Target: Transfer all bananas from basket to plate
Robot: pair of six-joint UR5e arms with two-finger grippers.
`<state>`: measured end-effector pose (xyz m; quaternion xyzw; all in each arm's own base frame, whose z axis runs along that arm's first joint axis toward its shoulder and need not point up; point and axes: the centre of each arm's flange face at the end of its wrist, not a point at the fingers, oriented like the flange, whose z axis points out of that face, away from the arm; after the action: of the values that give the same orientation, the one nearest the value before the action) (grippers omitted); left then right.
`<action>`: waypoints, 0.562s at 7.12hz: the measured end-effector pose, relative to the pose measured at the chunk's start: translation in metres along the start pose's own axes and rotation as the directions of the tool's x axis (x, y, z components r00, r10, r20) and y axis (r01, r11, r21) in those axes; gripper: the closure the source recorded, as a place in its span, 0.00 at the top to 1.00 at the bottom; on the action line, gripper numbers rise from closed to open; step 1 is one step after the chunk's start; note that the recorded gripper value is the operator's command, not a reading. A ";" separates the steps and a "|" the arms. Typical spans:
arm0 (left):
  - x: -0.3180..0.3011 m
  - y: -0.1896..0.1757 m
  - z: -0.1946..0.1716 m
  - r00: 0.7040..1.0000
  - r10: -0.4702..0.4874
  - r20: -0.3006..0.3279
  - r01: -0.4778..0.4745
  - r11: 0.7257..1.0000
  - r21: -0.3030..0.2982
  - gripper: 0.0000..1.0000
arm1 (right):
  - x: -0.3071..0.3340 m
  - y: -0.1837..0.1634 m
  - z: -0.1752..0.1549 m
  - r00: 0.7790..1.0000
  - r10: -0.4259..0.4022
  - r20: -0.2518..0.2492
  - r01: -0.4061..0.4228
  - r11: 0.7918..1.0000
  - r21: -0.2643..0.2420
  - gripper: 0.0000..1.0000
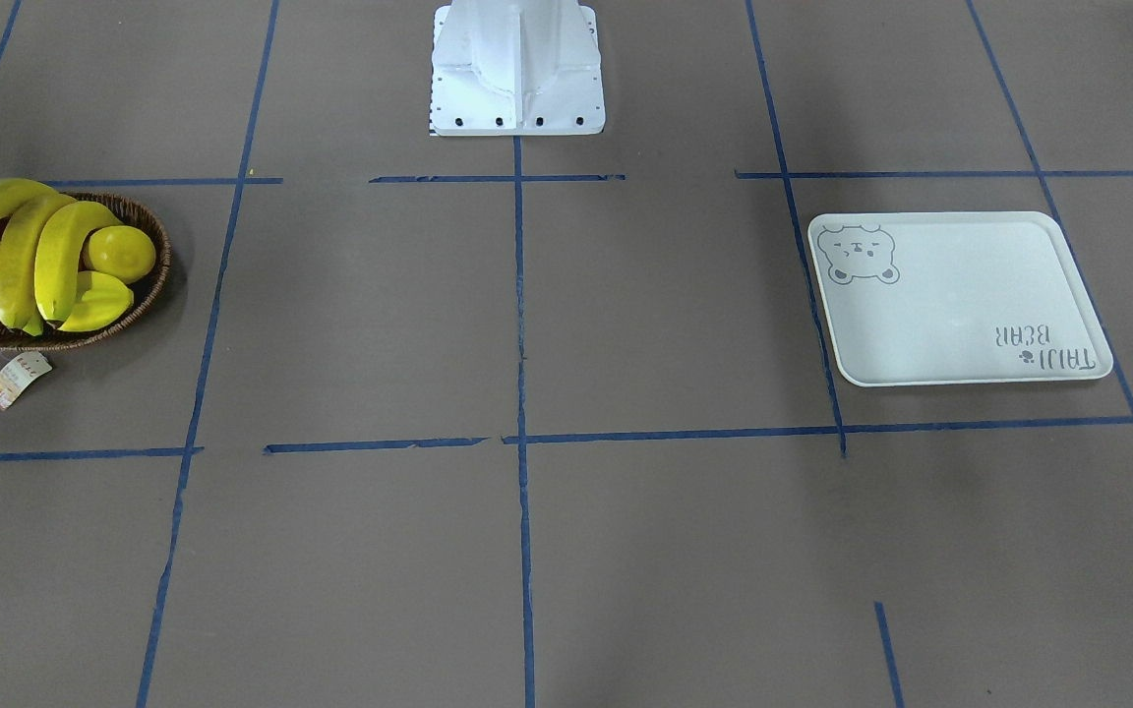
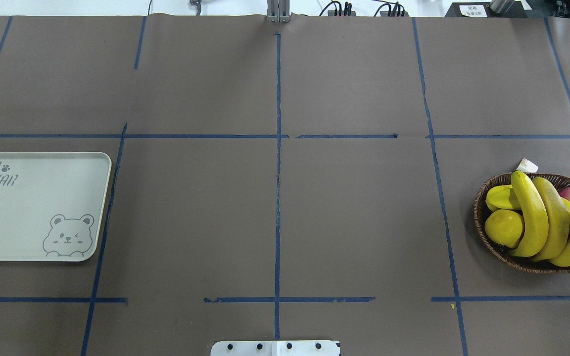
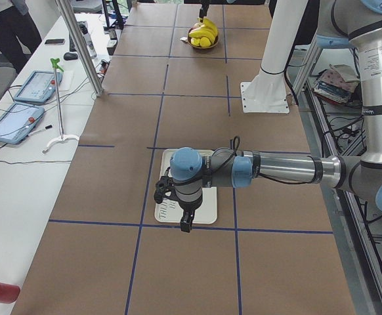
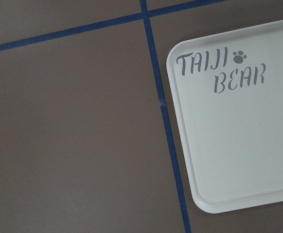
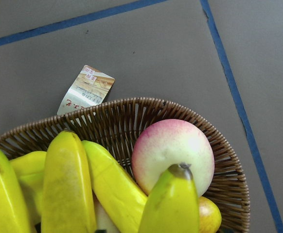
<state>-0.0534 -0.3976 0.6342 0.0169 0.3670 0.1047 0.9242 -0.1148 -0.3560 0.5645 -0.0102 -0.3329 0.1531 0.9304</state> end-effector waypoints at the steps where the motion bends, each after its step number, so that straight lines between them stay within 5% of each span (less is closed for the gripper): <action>1: 0.000 0.000 0.002 1.000 0.000 0.000 0.000 1.000 -0.004 1.00 | -0.005 -0.001 0.003 1.000 -0.009 0.000 0.009 1.000 0.002 0.40; 4: 0.000 0.000 0.004 1.000 -0.001 -0.001 0.001 1.000 -0.009 1.00 | -0.009 -0.003 0.004 1.000 -0.019 0.001 0.019 1.000 0.007 0.08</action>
<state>-0.0508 -0.3976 0.6372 0.0125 0.3672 0.1057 0.9240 -0.1230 -0.3617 0.5622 -0.0037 -0.3329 0.1454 0.9317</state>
